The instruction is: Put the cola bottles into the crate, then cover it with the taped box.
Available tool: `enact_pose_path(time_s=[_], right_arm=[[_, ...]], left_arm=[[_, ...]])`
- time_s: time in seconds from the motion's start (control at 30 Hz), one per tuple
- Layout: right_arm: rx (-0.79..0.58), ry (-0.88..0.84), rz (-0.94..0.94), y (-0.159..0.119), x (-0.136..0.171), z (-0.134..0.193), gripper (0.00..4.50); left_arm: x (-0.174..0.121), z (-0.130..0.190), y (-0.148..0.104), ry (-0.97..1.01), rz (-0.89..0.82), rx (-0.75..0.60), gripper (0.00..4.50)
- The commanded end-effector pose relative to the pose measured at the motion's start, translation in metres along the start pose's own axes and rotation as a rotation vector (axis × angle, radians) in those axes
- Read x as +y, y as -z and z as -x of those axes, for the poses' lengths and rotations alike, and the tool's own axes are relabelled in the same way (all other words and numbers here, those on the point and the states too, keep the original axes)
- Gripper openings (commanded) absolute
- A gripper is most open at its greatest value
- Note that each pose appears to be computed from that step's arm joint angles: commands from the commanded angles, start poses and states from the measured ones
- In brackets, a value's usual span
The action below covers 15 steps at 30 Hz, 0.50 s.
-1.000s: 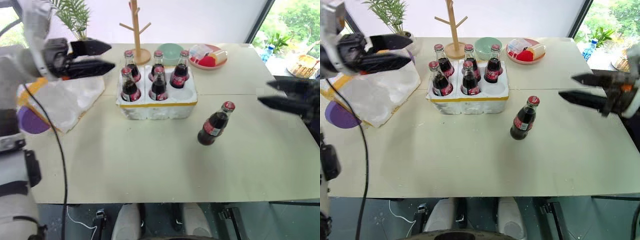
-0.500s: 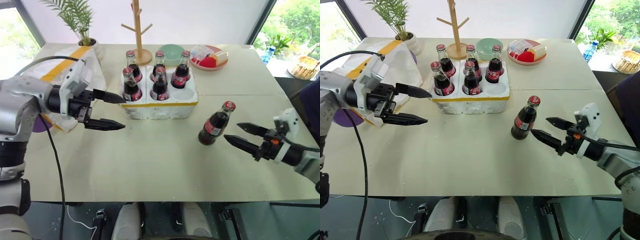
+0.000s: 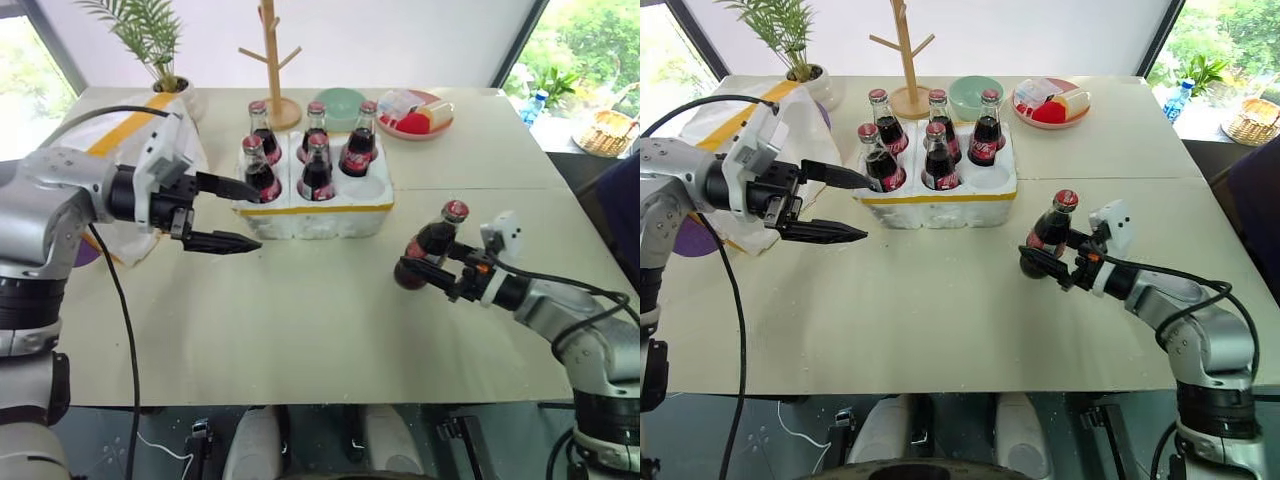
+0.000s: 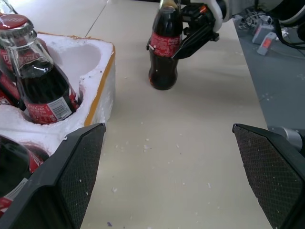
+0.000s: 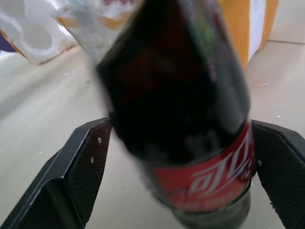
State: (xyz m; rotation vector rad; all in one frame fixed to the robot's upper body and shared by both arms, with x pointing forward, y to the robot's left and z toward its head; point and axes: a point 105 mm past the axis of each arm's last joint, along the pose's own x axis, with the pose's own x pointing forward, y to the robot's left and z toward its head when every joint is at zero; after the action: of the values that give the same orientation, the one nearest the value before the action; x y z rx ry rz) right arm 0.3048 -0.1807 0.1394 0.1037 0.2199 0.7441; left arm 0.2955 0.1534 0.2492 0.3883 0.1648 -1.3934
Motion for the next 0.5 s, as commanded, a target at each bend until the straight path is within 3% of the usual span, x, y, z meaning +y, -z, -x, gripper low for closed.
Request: enact_pose_path(time_s=[0.03,0.07,0.13,0.2,0.37,0.5], right_arm=[[-0.042,0.002,0.030,-0.012,-0.002,-0.005,4.50],[-0.054,-0.006,0.037,-0.016,-0.002,-0.006,3.99],[-0.100,-0.067,0.046,-0.033,0.008,-0.005,3.69],[-0.140,-0.179,0.086,-0.054,0.028,0.001,2.75],[-0.254,-0.333,0.166,-0.122,0.057,0.001,2.75],[-0.271,-0.257,0.242,-0.153,0.047,-0.031,2.75]], left_arm=[[-0.002,0.001,-0.013,-0.009,-0.051,-0.023,4.48],[-0.002,0.001,-0.014,-0.014,-0.051,-0.025,4.50],[-0.001,0.002,-0.014,-0.025,-0.049,-0.028,4.50],[0.000,0.005,-0.014,-0.043,-0.046,-0.035,4.50],[0.004,0.013,-0.014,-0.106,-0.019,-0.069,4.50],[0.007,0.016,-0.011,-0.150,-0.012,-0.086,4.50]])
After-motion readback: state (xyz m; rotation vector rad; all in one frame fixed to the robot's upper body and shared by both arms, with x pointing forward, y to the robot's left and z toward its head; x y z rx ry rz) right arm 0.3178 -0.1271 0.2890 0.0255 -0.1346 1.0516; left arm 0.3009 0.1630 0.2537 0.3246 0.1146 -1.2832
